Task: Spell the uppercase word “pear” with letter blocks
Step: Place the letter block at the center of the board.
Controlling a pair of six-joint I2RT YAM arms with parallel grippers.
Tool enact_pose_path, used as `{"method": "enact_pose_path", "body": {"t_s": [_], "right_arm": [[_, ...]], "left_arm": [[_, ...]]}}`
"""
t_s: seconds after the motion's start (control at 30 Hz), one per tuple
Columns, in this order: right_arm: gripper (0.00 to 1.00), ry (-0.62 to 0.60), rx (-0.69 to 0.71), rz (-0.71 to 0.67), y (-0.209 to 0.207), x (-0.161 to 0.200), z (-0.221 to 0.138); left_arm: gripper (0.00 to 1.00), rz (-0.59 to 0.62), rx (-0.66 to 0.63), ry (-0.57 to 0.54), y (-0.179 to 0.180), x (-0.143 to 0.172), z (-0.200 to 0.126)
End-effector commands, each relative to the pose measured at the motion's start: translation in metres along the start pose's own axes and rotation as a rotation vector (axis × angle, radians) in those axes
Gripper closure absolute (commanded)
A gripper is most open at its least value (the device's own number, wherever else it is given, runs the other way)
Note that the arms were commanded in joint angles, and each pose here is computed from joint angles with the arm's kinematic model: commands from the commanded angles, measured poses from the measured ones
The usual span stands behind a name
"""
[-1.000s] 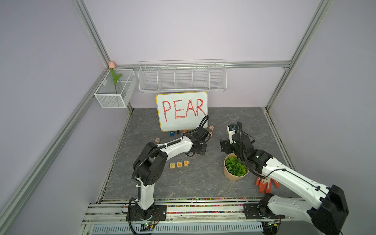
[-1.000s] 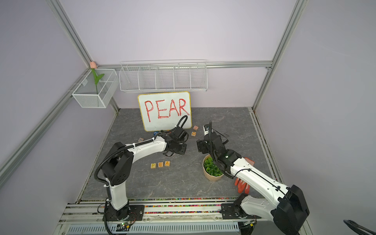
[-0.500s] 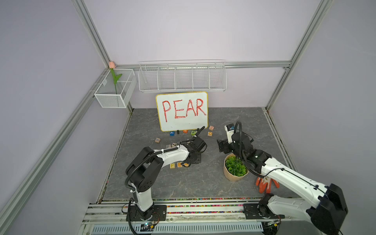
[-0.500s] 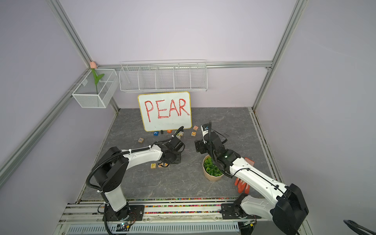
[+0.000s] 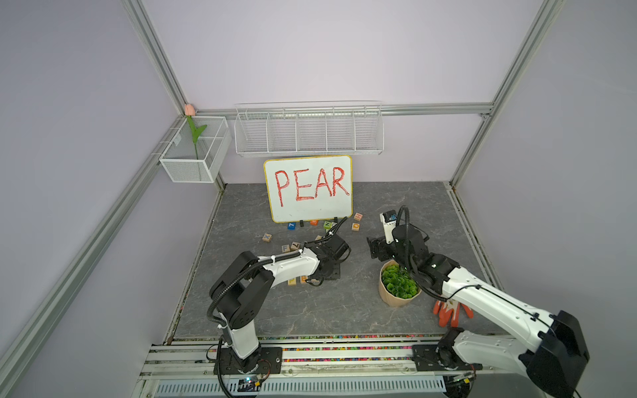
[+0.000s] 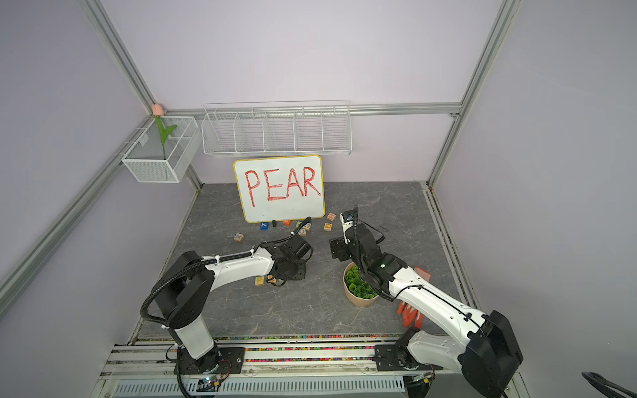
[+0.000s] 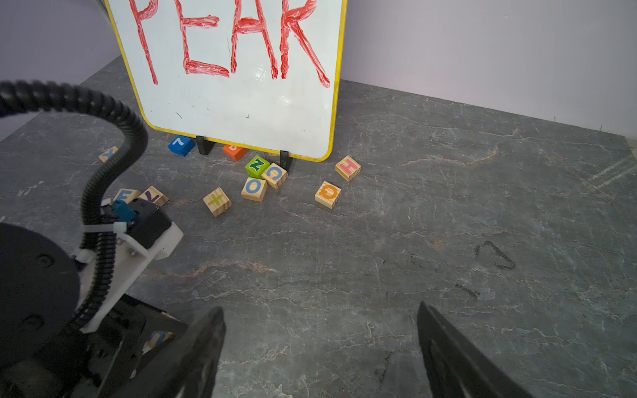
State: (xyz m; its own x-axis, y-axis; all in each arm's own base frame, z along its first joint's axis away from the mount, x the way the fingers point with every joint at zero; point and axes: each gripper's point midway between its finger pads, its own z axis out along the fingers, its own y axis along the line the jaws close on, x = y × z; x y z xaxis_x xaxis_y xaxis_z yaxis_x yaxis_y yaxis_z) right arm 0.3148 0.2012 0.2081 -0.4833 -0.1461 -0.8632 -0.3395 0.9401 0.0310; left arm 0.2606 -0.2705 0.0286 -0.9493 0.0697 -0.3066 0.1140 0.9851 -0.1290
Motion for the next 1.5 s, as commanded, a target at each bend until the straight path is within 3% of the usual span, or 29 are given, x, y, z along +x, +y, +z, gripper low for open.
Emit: {"method": "enact_pose_path", "body": {"t_s": [0.0, 0.77, 1.47], "right_arm": [[0.11, -0.011, -0.005, 0.013, 0.000, 0.000, 0.002], [0.11, -0.004, -0.016, -0.002, 0.003, -0.001, 0.005], [0.11, -0.010, -0.006, -0.007, 0.003, -0.003, 0.007]], "left_arm": [[0.71, -0.031, -0.028, -0.012, 0.008, 0.003, -0.004], [0.65, -0.043, -0.064, 0.008, 0.014, 0.009, 0.001], [0.57, -0.025, -0.069, -0.024, 0.009, -0.002, -0.009]]}}
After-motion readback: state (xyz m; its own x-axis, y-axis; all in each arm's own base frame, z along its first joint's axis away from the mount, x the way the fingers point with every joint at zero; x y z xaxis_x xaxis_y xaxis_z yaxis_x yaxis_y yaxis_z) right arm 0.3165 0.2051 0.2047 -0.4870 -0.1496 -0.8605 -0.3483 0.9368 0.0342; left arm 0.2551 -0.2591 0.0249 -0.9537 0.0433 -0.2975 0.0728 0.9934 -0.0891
